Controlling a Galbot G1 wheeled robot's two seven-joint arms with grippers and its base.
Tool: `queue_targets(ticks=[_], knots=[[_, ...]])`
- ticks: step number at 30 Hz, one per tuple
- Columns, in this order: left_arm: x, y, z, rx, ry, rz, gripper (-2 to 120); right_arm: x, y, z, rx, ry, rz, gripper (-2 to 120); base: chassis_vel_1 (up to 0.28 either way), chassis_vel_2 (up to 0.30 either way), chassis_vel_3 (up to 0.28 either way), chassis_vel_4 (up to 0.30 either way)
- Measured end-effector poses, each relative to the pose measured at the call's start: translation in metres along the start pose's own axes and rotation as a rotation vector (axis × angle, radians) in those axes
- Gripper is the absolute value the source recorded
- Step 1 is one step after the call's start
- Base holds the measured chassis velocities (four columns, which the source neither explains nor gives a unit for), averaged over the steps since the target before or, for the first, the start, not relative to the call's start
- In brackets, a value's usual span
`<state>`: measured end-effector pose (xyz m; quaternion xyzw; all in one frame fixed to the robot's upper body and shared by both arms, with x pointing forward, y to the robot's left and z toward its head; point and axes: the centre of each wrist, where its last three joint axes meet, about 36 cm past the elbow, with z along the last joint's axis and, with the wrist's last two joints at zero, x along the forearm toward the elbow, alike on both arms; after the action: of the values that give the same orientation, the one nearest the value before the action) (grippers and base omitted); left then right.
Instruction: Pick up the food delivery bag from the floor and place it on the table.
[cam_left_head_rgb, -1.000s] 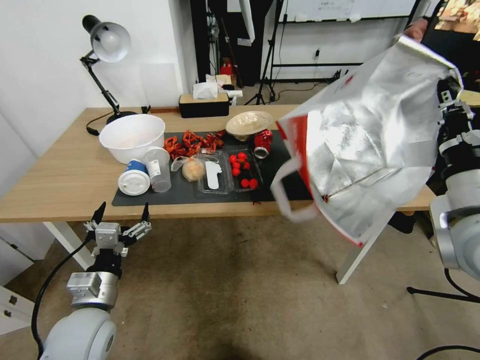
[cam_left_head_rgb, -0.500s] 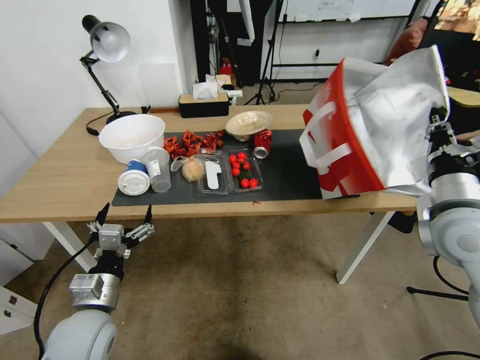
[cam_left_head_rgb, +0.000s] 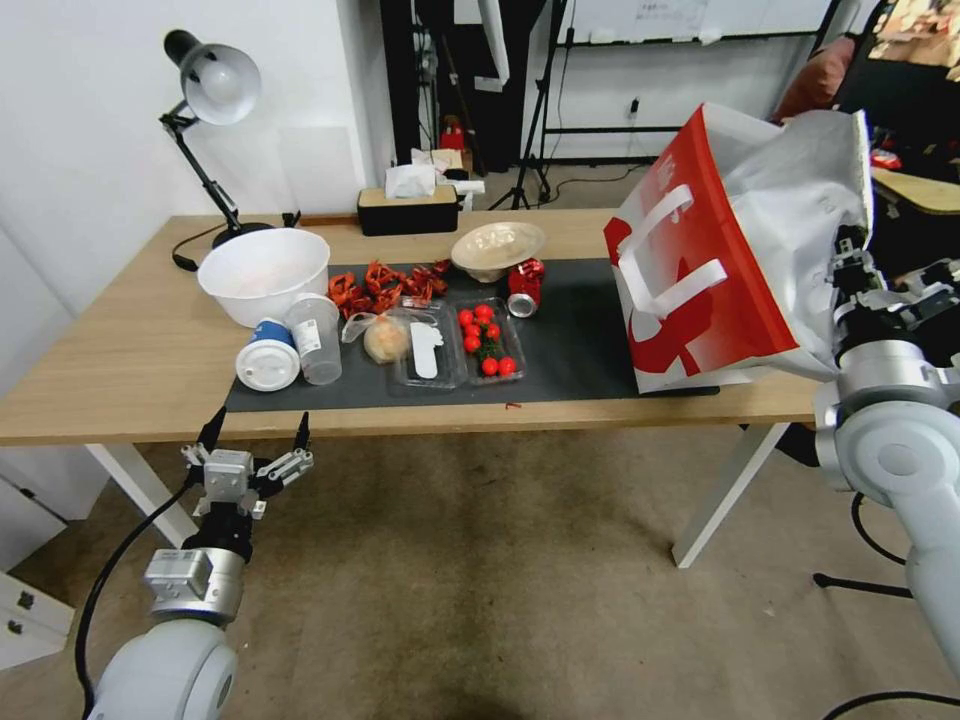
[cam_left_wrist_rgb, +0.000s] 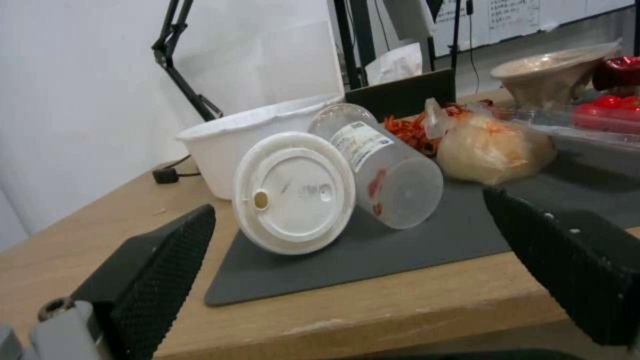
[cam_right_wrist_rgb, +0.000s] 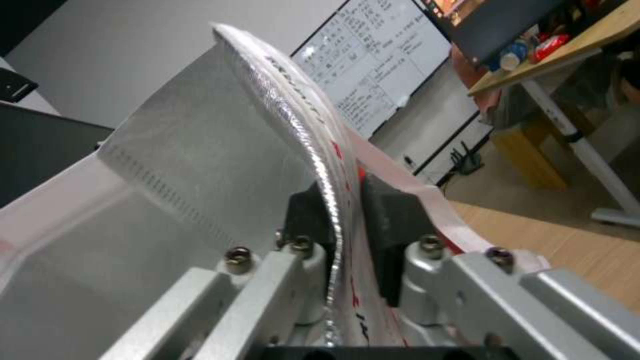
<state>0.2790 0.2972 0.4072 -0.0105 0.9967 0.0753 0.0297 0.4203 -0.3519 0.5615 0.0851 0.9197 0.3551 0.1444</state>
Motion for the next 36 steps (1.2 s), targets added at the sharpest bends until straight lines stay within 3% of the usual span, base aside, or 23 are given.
queue_targets(ticks=[15,23,36], knots=[[0.001,-0.004,0.002,0.004,0.0,0.006,100,-0.013,-0.007,-0.01,0.034,-0.014,-0.033,73,0.0,0.0,0.0,0.0],[0.0,-0.003,0.002,0.004,-0.009,0.006,100,-0.012,-0.009,-0.018,0.054,-0.027,-0.062,99,0.0,0.0,0.0,0.0],[0.001,-0.008,0.001,0.011,-0.016,0.01,100,-0.014,-0.012,-0.036,0.1,-0.064,-0.1,100,0.0,0.0,0.0,0.0]])
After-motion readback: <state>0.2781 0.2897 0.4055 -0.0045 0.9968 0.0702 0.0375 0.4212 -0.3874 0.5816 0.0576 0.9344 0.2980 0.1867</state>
